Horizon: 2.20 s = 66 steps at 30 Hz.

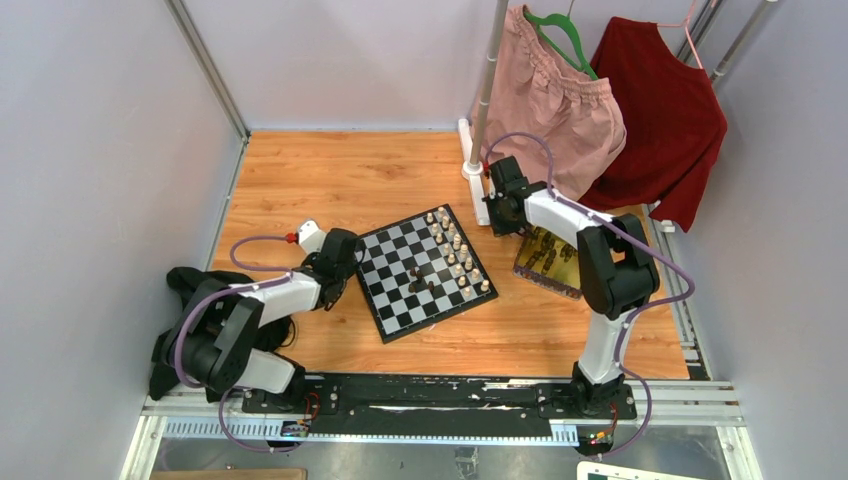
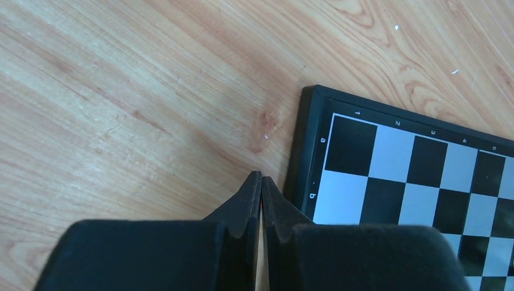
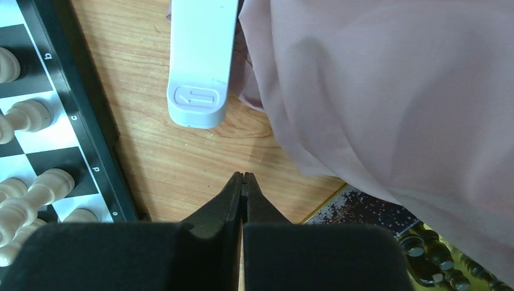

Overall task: Set up the chess pieces on the board
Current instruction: Move the chessboard to the center of the board.

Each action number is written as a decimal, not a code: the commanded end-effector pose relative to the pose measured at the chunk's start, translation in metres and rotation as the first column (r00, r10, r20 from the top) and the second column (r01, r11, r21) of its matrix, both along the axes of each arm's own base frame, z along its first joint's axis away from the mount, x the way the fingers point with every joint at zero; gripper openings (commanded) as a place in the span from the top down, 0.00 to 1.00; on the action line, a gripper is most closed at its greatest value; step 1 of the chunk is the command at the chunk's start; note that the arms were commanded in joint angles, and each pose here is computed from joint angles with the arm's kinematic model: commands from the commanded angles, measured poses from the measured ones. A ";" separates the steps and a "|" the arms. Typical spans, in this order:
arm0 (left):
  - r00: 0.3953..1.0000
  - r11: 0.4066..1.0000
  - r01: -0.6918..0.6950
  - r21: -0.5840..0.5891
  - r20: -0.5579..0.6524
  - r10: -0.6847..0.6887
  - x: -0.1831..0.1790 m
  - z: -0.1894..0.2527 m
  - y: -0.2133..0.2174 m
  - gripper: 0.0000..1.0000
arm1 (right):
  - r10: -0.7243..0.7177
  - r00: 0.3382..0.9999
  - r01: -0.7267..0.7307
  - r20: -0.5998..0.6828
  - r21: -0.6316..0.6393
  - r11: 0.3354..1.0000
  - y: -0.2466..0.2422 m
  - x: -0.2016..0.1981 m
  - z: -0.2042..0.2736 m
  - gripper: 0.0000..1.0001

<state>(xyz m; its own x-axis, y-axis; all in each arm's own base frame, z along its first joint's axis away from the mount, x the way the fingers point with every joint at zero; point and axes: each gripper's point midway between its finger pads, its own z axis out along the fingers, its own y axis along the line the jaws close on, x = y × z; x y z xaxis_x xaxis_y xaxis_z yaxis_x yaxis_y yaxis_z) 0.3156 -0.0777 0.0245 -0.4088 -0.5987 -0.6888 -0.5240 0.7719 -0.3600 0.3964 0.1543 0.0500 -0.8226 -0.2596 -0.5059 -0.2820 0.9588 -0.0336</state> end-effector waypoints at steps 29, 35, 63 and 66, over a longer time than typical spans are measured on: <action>1.000 0.999 0.010 -0.038 -0.006 -0.011 0.012 -0.005 -0.023 0.94 | 0.270 0.955 -0.239 -0.124 0.216 0.947 0.102 -0.026 -0.024 1.00; 1.000 1.000 0.000 -0.027 0.016 0.000 0.018 0.002 -0.021 0.94 | 0.286 0.951 -0.255 -0.119 0.223 0.941 0.115 -0.018 -0.021 1.00; 0.994 0.983 -0.075 0.168 0.094 0.059 0.038 0.053 0.023 0.65 | 0.127 0.987 -0.127 0.095 0.000 0.992 0.060 0.069 0.039 0.94; 0.989 0.975 -0.080 0.207 0.139 0.051 0.036 0.077 0.031 0.50 | 0.113 0.979 -0.109 0.171 -0.030 0.994 0.048 0.072 0.076 0.82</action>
